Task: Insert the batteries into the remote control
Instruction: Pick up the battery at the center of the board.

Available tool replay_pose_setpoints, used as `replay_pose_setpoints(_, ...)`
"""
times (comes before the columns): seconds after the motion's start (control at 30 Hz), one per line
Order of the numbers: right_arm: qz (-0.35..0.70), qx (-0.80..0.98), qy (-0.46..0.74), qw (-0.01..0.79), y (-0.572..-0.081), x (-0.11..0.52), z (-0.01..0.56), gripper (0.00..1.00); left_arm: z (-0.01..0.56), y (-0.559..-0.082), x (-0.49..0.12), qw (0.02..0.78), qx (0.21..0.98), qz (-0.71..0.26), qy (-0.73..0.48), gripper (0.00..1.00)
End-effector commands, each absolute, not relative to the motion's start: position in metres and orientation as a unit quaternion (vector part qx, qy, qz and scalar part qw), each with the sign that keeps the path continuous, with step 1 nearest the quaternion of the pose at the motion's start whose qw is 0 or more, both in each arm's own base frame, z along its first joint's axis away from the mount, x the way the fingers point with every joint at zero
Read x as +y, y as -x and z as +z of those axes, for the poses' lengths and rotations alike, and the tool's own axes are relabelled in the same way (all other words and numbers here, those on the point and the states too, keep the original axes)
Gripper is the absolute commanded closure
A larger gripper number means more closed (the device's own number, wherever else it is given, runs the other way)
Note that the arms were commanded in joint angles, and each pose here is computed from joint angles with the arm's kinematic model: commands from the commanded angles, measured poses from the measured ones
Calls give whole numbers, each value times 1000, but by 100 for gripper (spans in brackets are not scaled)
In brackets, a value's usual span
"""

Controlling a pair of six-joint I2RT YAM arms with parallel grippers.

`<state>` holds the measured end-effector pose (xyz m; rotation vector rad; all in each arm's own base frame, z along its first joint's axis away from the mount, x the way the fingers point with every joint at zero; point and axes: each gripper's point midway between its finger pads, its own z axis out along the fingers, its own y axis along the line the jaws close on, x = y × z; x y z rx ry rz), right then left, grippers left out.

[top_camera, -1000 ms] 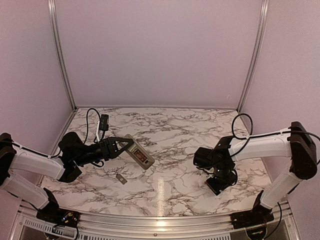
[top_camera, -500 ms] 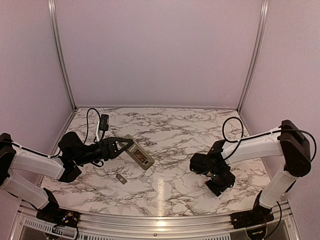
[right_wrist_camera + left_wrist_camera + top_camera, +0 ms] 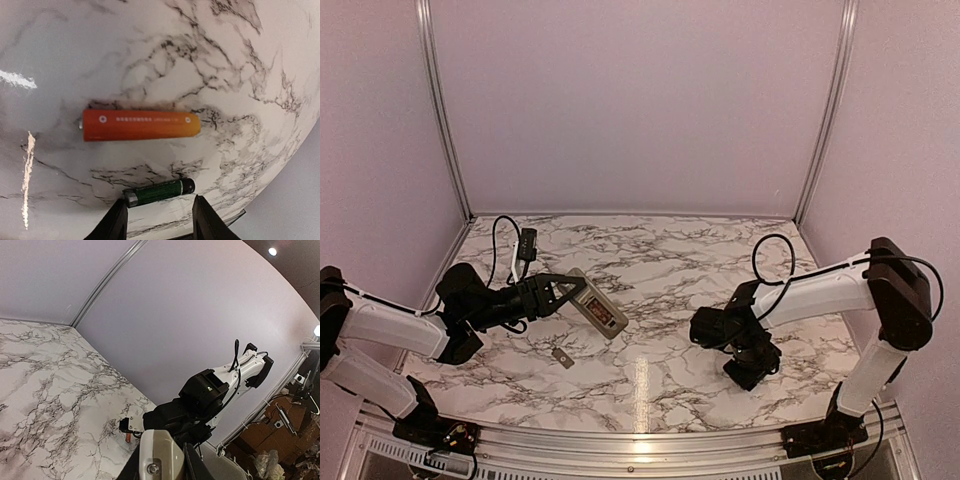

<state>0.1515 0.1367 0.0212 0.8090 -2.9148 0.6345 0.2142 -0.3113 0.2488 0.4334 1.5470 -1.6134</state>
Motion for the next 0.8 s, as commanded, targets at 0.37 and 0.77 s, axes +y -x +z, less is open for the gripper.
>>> replay_pose_setpoints(0.37, 169, -942, -288, -22, -177, 168, 18, 58, 266, -215, -306, 440, 598, -645, -179, 100)
replay_pose_setpoints(0.77, 148, -947, -284, -29, -187, 172, 18, 60, 270, -215, -304, 446, 595, -644, -177, 100)
